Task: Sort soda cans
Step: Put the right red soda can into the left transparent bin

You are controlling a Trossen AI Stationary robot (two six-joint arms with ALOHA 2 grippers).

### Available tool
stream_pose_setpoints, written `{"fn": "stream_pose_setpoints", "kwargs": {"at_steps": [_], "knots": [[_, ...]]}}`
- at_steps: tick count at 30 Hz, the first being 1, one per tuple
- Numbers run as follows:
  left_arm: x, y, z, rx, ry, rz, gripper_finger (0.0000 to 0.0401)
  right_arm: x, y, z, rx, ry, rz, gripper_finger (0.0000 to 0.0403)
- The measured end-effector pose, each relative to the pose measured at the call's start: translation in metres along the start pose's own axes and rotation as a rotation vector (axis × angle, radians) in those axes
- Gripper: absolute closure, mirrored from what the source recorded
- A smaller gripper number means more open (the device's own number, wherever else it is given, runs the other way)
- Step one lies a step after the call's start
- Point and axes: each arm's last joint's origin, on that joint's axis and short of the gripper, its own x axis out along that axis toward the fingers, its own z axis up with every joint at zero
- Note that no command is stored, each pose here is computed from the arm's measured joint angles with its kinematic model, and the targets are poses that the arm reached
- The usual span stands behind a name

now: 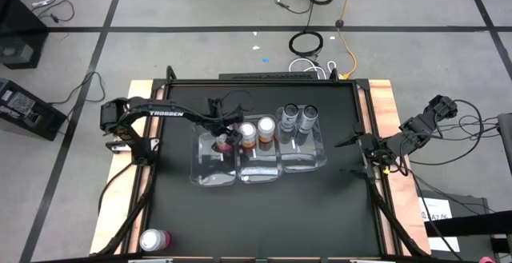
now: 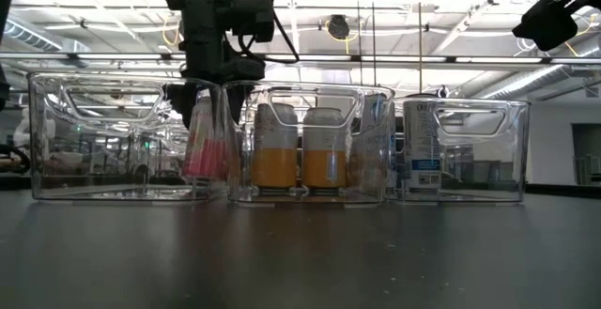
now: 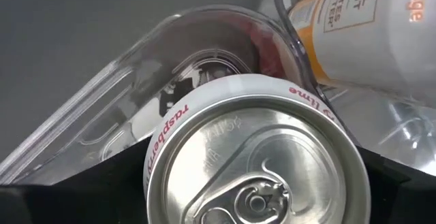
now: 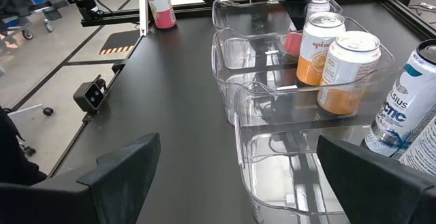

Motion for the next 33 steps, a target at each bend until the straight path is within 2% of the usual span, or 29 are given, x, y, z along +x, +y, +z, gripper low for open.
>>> {"fn": "stream_pose_setpoints", "kwargs": {"at_steps": [15,33], "knots": [[-0.002,-0.016,-0.015,-0.029,-0.117,0.103,0.0060,0.000,0.000,0.000,0.000,0.000,0.000,0.0014],[0.003,-0.026,-0.031,-0.076,-0.190,0.147,0.0060,0.000,0.000,0.000,0.000,0.002,0.002,0.0014]]}}
